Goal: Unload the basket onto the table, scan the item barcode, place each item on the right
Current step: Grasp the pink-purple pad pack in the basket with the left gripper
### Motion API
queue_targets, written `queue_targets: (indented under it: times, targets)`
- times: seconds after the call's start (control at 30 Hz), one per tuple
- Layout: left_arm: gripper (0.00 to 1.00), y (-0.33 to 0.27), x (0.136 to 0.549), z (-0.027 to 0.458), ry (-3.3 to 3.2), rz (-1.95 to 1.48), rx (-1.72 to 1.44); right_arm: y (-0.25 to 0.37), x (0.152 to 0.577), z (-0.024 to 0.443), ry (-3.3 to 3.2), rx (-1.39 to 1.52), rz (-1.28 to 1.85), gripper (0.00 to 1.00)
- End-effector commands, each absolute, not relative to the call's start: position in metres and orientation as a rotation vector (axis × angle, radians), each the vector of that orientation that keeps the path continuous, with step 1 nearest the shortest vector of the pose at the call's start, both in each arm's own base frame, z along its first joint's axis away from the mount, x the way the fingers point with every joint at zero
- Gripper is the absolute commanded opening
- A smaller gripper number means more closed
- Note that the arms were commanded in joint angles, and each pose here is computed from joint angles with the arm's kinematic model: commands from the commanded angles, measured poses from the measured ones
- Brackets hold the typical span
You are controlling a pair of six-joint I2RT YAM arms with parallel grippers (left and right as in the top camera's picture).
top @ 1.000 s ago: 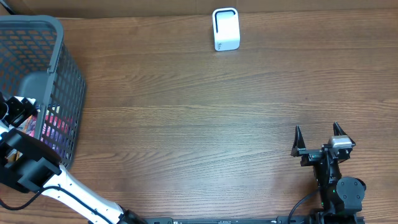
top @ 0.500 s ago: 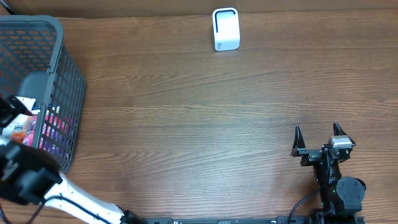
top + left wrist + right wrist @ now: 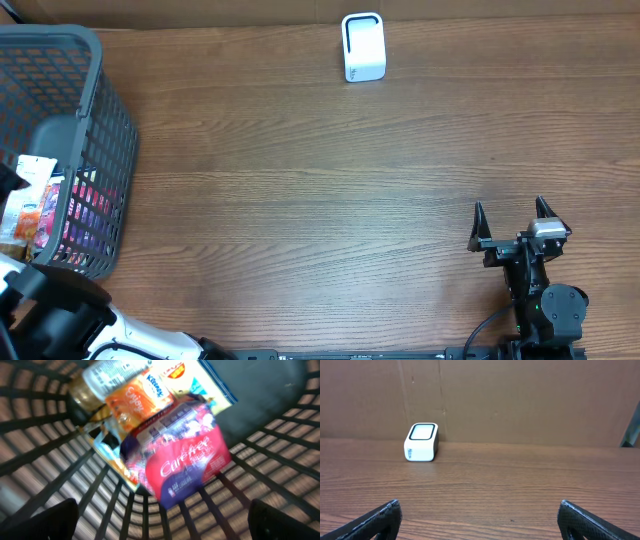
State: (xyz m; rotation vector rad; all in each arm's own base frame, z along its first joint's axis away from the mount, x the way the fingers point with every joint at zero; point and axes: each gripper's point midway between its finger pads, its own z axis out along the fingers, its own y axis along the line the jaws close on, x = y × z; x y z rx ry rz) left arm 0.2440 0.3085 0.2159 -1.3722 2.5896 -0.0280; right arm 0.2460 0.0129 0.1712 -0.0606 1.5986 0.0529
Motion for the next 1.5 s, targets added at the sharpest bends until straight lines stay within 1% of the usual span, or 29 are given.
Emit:
queue_targets:
  times: [0.0, 0.13, 0.23, 0.27, 0.3, 0.53, 0.73, 0.83, 0.97, 1.03, 1.13, 1.2, 1.27, 1.3, 1.33, 1.4, 1.43, 1.47]
  targets:
    - [1.00, 0.309, 0.251, 0.192, 2.579, -0.087, -1.421, 0.013, 0.246, 0.170, 1.592, -0.062, 0.049, 1.00]
    - [1.00, 0.311, 0.263, 0.192, 2.552, -0.133, -1.356, 0.013, 0.246, 0.170, 1.592, -0.062, 0.049, 1.00]
    - [0.95, 0.310, 0.273, 0.191, 2.595, -0.139, -1.189, 0.013, 0.246, 0.170, 1.592, -0.062, 0.049, 1.00]
    - [0.95, 0.308, 0.273, 0.188, 2.614, -0.140, -1.157, 0.013, 0.246, 0.170, 1.592, -0.062, 0.049, 1.00]
    - [0.97, 0.305, 0.275, 0.181, 2.632, -0.148, -1.139, 0.013, 0.246, 0.170, 1.592, -0.062, 0.049, 1.00]
    - [0.99, 0.292, 0.263, 0.126, 2.774, -0.134, -1.120, 0.013, 0.246, 0.170, 1.592, -0.062, 0.049, 1.00]
    - [1.00, 0.299, 0.257, 0.104, 2.797, -0.062, -1.121, 0.013, 0.246, 0.170, 1.592, -0.062, 0.049, 1.00]
    - [0.98, 0.305, 0.262, 0.099, 2.773, -0.031, -1.109, 0.013, 0.246, 0.170, 1.592, -0.062, 0.049, 1.00]
    - [0.89, 0.312, 0.267, 0.099, 2.751, -0.003, -1.086, 0.013, 0.246, 0.170, 1.592, -0.062, 0.049, 1.00]
    - [0.83, 0.311, 0.267, 0.097, 2.750, -0.010, -1.085, 0.013, 0.246, 0.170, 1.592, -0.062, 0.049, 1.00]
    - [0.76, 0.307, 0.264, 0.089, 2.763, -0.022, -1.092, 0.013, 0.246, 0.170, 1.592, -0.062, 0.049, 1.00]
    - [0.68, 0.302, 0.260, 0.080, 2.780, -0.038, -1.100, 0.013, 0.246, 0.170, 1.592, -0.062, 0.049, 1.00]
    - [0.56, 0.298, 0.256, 0.072, 2.796, -0.053, -1.108, 0.013, 0.246, 0.170, 1.592, -0.062, 0.049, 1.00]
    - [0.52, 0.296, 0.255, 0.069, 2.801, -0.058, -1.111, 0.013, 0.246, 0.170, 1.592, -0.062, 0.049, 1.00]
    - [0.45, 0.295, 0.254, 0.067, 2.805, -0.062, -1.113, 0.013, 0.246, 0.170, 1.592, -0.062, 0.049, 1.00]
    - [0.25, 0.294, 0.253, 0.066, 2.807, -0.064, -1.115, 0.013, 0.246, 0.170, 1.592, -0.062, 0.049, 1.00]
    - [0.19, 0.294, 0.253, 0.066, 2.807, -0.064, -1.114, 0.013, 0.246, 0.170, 1.592, -0.062, 0.049, 1.00]
    - [0.10, 0.294, 0.253, 0.067, 2.806, -0.063, -1.115, 0.013, 0.246, 0.170, 1.592, -0.062, 0.049, 1.00]
